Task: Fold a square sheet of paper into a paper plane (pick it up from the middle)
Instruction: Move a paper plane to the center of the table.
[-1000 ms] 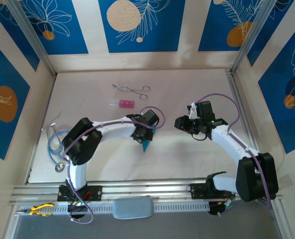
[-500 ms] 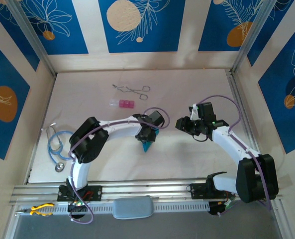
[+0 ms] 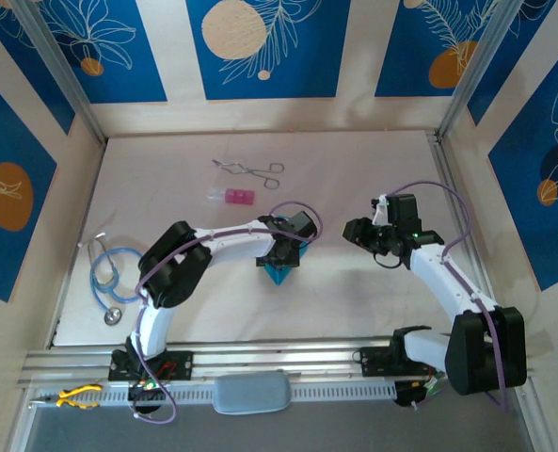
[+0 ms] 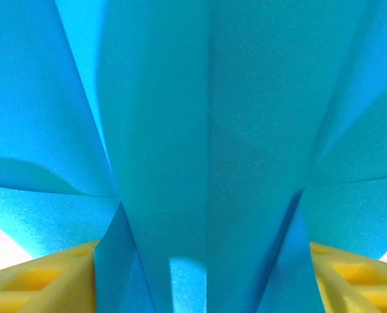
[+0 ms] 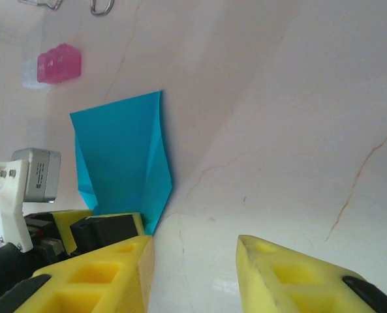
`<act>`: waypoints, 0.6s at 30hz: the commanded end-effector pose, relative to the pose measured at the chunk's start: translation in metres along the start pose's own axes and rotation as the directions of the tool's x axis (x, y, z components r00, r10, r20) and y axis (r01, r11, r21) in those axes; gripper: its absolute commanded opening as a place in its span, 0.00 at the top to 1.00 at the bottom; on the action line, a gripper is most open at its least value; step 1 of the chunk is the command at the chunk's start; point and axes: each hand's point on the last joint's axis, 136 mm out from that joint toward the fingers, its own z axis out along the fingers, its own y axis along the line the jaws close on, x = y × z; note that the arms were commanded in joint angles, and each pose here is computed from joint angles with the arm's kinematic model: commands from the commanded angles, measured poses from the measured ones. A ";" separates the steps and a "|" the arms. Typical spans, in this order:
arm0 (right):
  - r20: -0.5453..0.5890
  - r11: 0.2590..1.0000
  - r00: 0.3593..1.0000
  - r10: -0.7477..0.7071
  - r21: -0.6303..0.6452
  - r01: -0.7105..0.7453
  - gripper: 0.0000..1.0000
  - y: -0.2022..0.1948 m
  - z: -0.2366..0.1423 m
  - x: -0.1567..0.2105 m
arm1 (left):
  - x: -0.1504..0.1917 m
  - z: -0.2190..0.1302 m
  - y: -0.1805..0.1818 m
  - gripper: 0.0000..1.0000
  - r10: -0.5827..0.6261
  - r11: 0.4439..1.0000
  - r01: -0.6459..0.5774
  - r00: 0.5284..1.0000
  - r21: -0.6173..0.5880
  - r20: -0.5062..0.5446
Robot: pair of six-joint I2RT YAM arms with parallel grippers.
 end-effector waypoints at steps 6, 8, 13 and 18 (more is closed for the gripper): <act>0.055 0.995 0.996 -0.076 0.076 0.072 0.60 -0.008 -0.013 -0.017 | -0.003 -0.020 0.013 0.32 -0.006 0.998 0.007 1.000 -0.062 0.026; 0.066 0.993 0.994 -0.086 0.081 0.080 0.60 -0.008 -0.015 -0.021 | -0.009 -0.028 0.011 0.31 -0.007 0.999 0.009 0.999 -0.050 0.045; 0.104 0.988 0.990 -0.097 0.134 0.082 0.59 -0.017 -0.020 -0.033 | -0.018 -0.045 0.009 0.29 -0.007 1.000 0.009 0.997 -0.021 0.079; 0.220 0.943 0.958 -0.185 0.312 0.111 0.55 -0.044 -0.027 -0.062 | -0.032 -0.073 0.008 0.27 -0.004 0.999 -0.001 0.988 0.037 0.153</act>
